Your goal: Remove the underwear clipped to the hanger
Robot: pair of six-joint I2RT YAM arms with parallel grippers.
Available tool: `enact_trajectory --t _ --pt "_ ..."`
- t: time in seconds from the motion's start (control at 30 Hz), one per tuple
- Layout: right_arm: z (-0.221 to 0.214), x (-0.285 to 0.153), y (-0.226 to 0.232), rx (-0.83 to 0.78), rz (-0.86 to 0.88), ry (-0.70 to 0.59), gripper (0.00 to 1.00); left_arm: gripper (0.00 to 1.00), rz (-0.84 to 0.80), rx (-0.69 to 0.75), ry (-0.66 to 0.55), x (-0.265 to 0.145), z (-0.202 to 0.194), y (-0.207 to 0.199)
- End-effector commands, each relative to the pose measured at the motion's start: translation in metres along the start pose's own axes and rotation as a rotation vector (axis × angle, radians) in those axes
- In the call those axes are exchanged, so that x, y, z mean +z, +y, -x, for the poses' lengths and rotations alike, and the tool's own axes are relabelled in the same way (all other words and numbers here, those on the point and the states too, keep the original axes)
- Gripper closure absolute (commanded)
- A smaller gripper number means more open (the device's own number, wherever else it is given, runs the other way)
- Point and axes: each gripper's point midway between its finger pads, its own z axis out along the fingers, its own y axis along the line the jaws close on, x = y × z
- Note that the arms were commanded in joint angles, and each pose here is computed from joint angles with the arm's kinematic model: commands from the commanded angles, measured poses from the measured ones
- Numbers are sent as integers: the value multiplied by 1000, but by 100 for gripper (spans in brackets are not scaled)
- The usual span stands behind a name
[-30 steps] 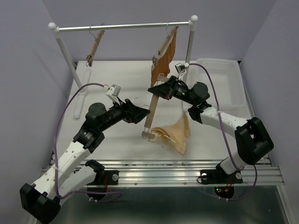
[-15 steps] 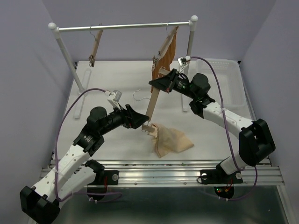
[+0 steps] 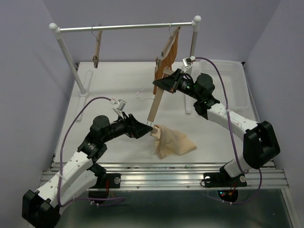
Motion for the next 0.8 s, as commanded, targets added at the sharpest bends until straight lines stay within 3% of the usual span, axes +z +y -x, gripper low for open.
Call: enact_trajectory --t 0.0,0.17,0.27,0.3,0.4,0.77 --pt "24 -1 51 -34 131 -53 99 2 -131 27 -22 4 6 -21" --pt "23 0 50 -19 133 -49 99 13 -180 40 -28 5 8 -29" --pt "23 1 47 -11 130 -50 99 33 -196 39 -19 4 7 -32" --pt "23 1 46 -11 127 -53 99 33 -197 36 -14 4 5 -32" --pt "25 2 43 -7 116 -69 99 46 -212 36 2 3 2 -34" --pt "32 7 34 -4 87 -105 99 40 -198 46 26 2 1 -33"
